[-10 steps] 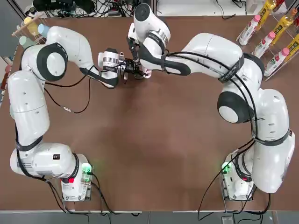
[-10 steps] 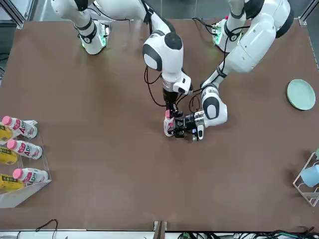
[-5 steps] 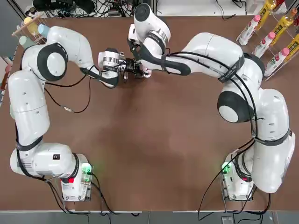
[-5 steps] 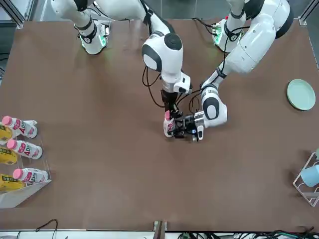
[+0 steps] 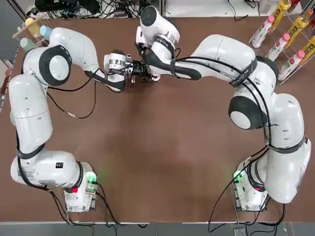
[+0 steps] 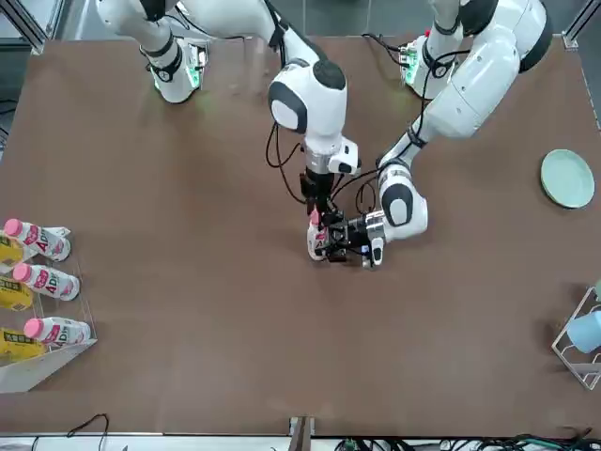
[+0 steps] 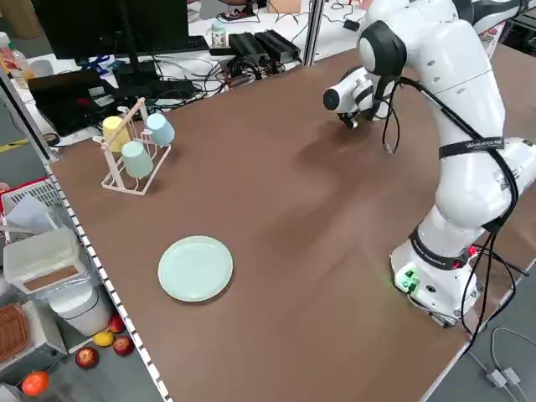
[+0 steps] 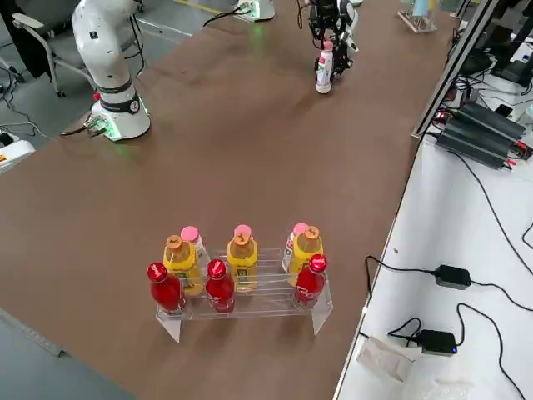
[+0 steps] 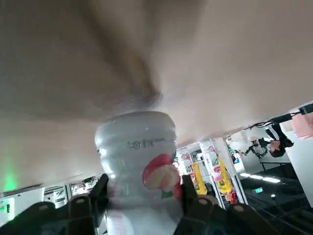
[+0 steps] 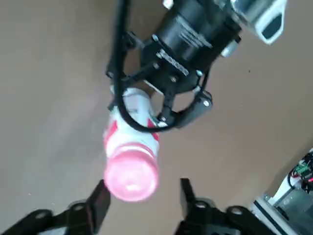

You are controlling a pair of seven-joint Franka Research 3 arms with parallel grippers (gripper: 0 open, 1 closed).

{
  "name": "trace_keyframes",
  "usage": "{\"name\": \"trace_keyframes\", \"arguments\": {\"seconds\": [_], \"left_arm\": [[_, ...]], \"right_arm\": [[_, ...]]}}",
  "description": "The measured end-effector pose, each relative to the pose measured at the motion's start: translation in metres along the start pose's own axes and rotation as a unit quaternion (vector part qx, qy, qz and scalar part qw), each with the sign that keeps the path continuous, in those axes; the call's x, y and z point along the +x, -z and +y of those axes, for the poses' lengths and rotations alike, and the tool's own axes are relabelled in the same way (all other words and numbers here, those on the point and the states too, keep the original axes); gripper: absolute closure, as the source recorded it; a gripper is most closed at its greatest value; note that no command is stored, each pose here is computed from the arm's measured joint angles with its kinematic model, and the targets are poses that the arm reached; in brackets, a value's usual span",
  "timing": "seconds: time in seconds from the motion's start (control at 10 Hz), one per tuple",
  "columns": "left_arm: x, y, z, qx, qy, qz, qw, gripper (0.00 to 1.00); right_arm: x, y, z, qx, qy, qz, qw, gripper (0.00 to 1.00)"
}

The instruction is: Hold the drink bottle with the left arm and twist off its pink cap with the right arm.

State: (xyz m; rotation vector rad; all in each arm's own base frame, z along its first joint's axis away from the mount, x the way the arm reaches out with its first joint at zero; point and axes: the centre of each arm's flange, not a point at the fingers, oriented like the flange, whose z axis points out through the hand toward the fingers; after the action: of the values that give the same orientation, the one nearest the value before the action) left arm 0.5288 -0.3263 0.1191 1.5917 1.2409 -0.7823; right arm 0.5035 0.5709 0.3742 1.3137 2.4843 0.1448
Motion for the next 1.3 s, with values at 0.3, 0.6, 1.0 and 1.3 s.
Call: {"name": "trace_keyframes", "arguments": {"seconds": [0.3, 0.6, 1.0, 1.3], "left_arm": [[-0.001, -0.003, -0.003, 0.003, -0.001, -0.001, 1.000, 0.38], [-0.002, -0.003, -0.003, 0.003, -0.002, -0.002, 1.000, 0.38], [-0.004, -0.004, -0.003, 0.003, -0.002, -0.003, 1.000, 0.38], [-0.004, -0.004, -0.001, 0.002, -0.003, -0.004, 1.000, 0.38]], "right_arm": [[-0.006, -0.003, 0.002, -0.002, -0.008, 0.002, 1.000, 0.00], [-0.028, -0.007, 0.008, 0.014, -0.093, 0.030, 0.995, 0.00], [-0.092, -0.004, 0.023, 0.029, -0.203, 0.073, 0.976, 0.00], [-0.127, 0.037, 0.019, 0.062, -0.336, 0.055, 0.938, 0.00]]}}
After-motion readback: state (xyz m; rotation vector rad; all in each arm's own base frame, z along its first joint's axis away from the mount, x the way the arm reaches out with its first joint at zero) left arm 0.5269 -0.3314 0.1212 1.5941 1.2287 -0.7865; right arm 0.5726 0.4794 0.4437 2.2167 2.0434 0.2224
